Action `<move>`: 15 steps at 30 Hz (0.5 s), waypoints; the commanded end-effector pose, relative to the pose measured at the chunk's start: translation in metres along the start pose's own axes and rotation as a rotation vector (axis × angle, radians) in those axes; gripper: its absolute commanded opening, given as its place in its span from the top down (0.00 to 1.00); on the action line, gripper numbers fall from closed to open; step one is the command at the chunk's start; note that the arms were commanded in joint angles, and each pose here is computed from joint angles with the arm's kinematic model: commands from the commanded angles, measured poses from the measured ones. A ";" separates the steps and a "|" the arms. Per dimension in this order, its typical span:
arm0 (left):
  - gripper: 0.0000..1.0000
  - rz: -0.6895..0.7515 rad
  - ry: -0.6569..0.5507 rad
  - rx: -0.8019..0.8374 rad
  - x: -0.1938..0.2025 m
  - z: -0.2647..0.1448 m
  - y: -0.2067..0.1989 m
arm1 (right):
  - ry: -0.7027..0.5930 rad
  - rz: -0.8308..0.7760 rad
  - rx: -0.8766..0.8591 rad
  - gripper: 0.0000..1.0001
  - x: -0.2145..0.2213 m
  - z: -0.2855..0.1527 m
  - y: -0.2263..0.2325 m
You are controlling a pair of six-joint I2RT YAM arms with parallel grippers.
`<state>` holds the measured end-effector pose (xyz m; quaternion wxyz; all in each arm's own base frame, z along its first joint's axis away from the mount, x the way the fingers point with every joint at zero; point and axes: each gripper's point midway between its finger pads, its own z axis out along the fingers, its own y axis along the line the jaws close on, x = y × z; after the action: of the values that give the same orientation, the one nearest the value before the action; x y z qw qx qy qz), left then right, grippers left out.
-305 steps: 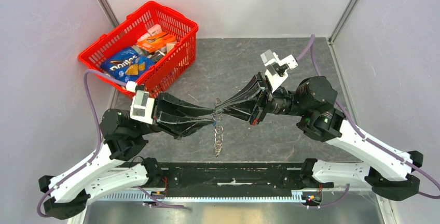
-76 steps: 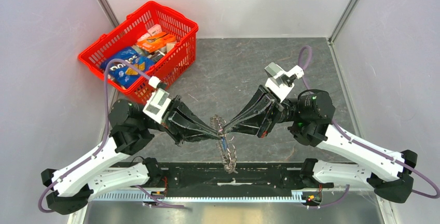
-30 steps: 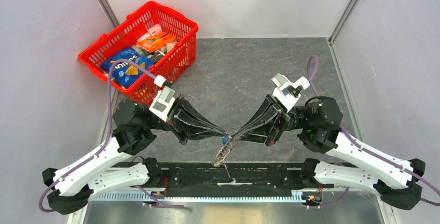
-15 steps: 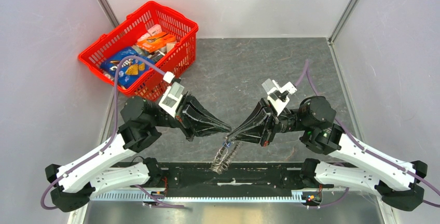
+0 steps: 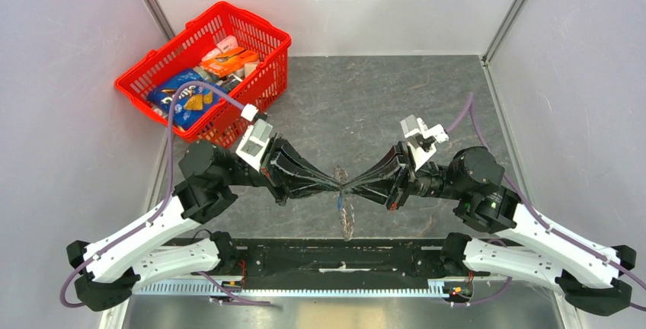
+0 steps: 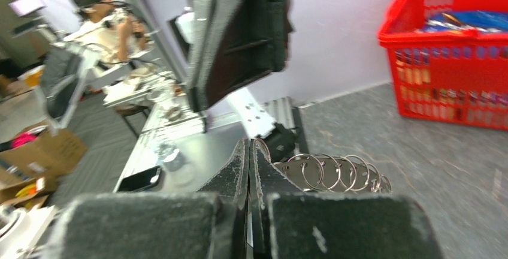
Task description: Put the keys on the keyring
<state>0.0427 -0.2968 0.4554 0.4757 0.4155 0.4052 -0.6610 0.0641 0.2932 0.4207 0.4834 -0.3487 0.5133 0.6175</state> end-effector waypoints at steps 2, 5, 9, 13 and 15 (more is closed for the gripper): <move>0.95 0.056 -0.018 -0.087 -0.009 -0.004 0.012 | 0.005 -0.059 0.289 1.00 0.003 -0.006 -0.054; 0.94 0.061 -0.025 -0.166 -0.006 -0.012 0.021 | 0.025 -0.070 0.400 1.00 0.013 -0.010 -0.078; 0.93 0.064 -0.035 -0.274 -0.004 -0.027 0.032 | 0.054 -0.090 0.549 1.00 0.025 -0.019 -0.109; 0.86 0.061 -0.054 -0.372 -0.002 -0.043 0.040 | 0.112 -0.102 0.645 1.00 0.048 -0.025 -0.133; 0.81 0.055 -0.059 -0.417 0.003 -0.051 0.045 | 0.133 -0.098 0.707 1.00 0.059 -0.029 -0.147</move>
<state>0.0730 -0.2700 0.4436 0.5473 0.3358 0.4753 -0.6015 0.1601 0.2883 0.3279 0.5398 -0.2575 0.6891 0.4092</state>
